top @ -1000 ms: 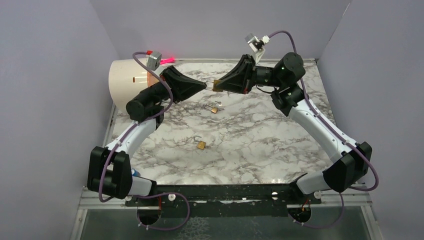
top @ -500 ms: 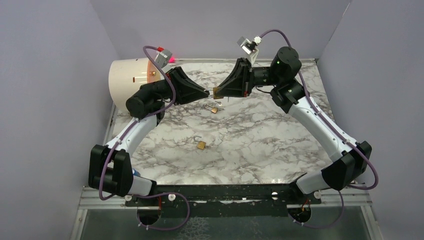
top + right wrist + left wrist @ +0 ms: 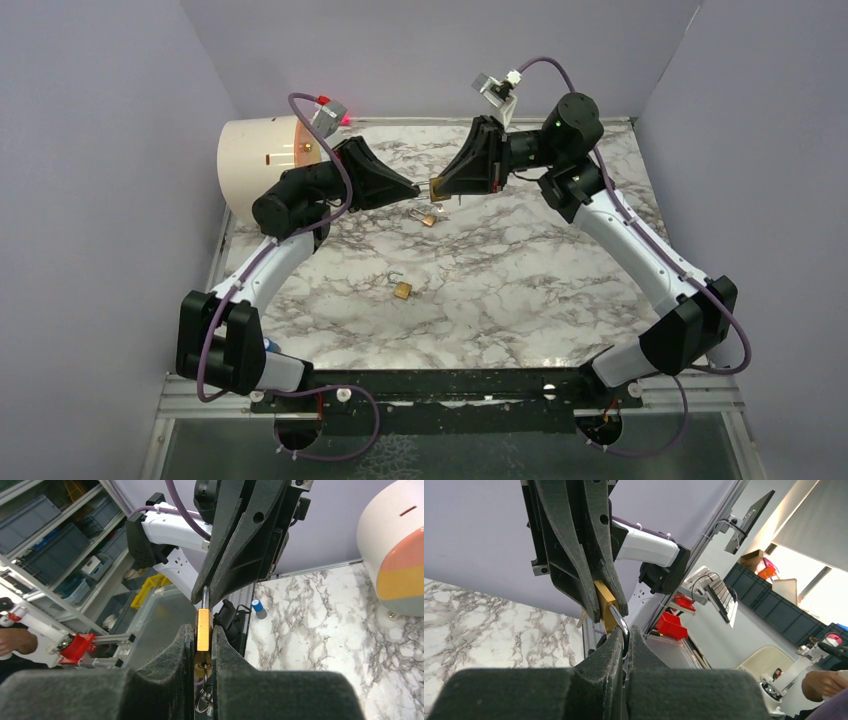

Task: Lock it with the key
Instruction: Lock the lock.

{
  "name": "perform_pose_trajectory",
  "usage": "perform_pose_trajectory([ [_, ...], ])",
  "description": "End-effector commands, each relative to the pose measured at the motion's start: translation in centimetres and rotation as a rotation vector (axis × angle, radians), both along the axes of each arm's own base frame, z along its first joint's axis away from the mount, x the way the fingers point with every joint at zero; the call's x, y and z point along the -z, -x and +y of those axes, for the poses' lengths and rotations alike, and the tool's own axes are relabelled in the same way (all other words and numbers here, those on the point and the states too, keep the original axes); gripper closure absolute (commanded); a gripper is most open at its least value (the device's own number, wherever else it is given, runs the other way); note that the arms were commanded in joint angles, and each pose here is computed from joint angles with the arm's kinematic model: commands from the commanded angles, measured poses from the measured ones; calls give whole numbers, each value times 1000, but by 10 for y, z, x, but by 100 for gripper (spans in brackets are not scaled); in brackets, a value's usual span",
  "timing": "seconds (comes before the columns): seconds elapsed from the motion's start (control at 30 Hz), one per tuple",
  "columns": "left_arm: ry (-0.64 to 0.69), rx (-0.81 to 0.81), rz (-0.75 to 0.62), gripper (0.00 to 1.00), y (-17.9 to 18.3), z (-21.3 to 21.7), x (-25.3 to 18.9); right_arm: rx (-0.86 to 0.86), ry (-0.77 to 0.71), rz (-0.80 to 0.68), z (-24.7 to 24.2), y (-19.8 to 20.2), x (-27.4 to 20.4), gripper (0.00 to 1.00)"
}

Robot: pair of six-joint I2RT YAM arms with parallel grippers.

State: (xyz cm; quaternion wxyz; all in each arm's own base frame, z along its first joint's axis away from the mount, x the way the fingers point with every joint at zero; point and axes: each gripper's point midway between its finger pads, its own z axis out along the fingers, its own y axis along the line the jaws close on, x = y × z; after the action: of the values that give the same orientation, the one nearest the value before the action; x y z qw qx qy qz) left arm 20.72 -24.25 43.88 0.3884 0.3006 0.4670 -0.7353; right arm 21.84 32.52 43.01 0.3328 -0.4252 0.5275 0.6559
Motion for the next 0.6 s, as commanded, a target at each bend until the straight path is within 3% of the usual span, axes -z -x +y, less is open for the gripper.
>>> perform_pose_trajectory([
  [0.0,143,-22,-282,100,40,14,-25,-77,-16,-4,-6,8,-2,99],
  [0.57,201,-22,-228,100,35,10,-28,23,-36,-5,8,-9,1,99],
])
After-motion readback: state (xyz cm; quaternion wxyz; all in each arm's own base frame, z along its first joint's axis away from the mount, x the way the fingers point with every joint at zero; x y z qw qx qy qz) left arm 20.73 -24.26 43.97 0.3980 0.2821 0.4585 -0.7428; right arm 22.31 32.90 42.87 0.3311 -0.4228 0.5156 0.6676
